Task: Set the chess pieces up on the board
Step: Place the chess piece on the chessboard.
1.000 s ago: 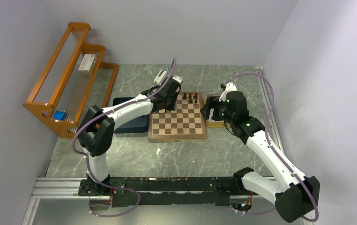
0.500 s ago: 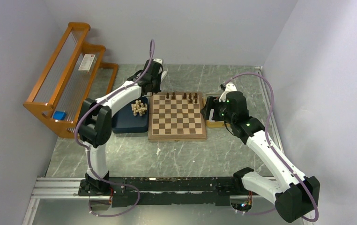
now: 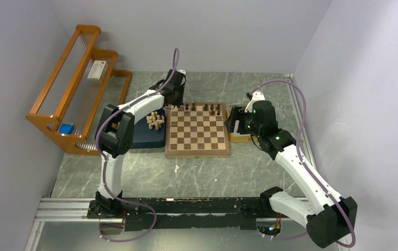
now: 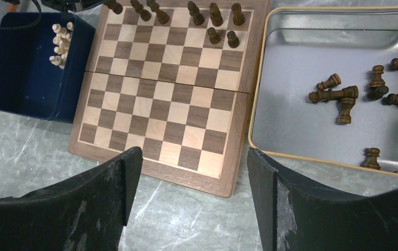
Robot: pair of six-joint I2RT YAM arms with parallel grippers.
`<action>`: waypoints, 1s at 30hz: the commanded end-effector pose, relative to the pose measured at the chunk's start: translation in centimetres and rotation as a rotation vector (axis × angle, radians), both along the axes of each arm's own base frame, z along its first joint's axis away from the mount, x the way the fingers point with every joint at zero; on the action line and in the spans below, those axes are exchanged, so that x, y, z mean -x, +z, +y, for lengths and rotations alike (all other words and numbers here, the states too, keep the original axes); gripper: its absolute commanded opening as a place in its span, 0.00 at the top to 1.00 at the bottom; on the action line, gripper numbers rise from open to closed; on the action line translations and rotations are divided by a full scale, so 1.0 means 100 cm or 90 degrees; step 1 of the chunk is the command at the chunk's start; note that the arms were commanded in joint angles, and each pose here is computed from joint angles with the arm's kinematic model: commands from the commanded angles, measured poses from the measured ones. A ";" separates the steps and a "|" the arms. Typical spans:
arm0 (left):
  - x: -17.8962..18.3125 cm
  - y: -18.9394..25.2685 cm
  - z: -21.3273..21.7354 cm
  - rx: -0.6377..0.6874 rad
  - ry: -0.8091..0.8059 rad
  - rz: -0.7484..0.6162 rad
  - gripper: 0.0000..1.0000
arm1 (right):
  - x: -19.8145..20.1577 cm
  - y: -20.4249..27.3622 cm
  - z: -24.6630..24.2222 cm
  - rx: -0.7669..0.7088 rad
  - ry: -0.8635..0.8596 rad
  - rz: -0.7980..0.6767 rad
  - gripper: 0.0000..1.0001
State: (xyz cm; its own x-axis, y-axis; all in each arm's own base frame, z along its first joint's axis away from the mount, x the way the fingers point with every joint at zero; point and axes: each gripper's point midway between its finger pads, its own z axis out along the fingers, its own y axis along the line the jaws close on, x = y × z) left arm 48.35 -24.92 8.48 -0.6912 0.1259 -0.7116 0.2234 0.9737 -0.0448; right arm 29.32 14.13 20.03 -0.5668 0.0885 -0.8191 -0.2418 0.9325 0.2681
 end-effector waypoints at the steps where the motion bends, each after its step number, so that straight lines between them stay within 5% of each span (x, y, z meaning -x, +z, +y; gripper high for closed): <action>1: -0.011 0.005 -0.016 0.040 -0.016 -0.014 0.89 | -0.002 0.008 -0.001 0.006 -0.001 -0.010 0.23; 30: -0.011 -0.016 -0.018 0.022 -0.020 0.012 0.83 | -0.004 -0.002 -0.001 0.015 0.002 0.001 0.22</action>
State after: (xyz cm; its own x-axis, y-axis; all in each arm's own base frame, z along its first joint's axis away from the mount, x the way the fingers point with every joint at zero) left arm 48.76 -25.83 6.48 -0.7075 0.1262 -0.6953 0.2389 0.9687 -0.0673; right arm 29.41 14.11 19.30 -0.5846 0.0730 -0.8080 -0.2386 0.9364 0.2572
